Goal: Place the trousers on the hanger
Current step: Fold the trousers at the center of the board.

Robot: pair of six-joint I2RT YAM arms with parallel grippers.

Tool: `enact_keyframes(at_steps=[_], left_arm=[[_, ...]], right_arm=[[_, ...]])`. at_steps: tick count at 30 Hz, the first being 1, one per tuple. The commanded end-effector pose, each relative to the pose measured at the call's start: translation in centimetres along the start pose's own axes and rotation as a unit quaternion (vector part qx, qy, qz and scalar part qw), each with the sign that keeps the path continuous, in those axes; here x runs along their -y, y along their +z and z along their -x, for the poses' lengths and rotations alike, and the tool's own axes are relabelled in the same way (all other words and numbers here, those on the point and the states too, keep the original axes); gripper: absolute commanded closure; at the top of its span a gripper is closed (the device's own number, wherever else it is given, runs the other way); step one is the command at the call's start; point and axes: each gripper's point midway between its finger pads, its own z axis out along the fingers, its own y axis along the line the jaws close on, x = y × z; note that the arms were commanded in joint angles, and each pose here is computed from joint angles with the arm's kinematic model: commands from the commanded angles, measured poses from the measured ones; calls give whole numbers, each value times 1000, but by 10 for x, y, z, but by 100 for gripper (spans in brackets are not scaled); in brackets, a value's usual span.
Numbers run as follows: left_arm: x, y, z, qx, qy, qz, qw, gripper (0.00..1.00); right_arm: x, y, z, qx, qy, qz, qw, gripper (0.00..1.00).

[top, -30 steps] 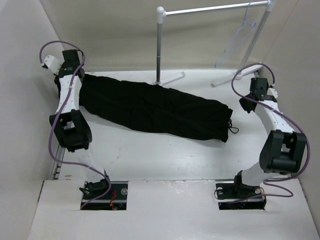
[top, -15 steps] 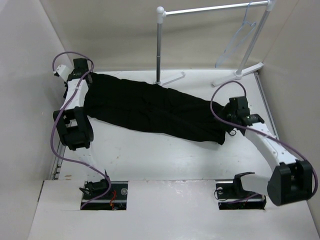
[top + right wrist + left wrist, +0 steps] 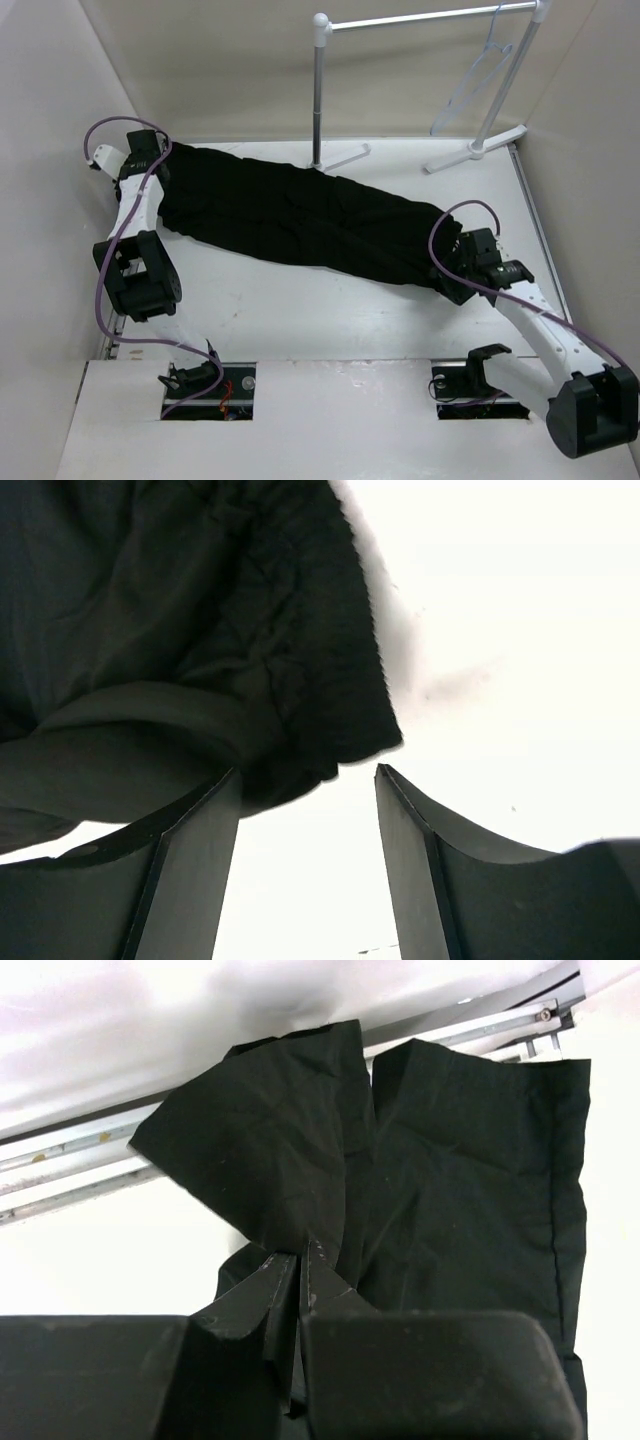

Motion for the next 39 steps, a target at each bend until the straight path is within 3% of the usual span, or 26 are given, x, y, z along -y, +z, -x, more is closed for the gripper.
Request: enact_keyframes(at_steps=[1,6,13,18,21,29,34,39], left_arm=[[3,-12,14,10,-23,-22,999,99],[2,-11,11,6,-25,-26,999,99],[2,-12,9,4,-23,-26,999,99],[-8,-15,12,5,-26,-21,999,99],[-15,-19,19,10,-32,-20,999,99],[5,-49,54,40,-58,-62,996,99],[50,-59,71,55,-61,-97,992,99],[109,-36,84,72,-55,-109,990,100]], right_arm=[[8,-12,1,15,20,-7,1000,38],[10,-6,-3,13,30,-2,999,34],[-24,8,10,14,49,44,998,39],[-18,20,43,57,70,27,996,81],[-17,14,65,89,65,24,994,90],[-42,-28,112,147,46,55,987,94],[-64,-29,155,173,56,66,981,94],[-81,-7,205,184,74,59,978,94]])
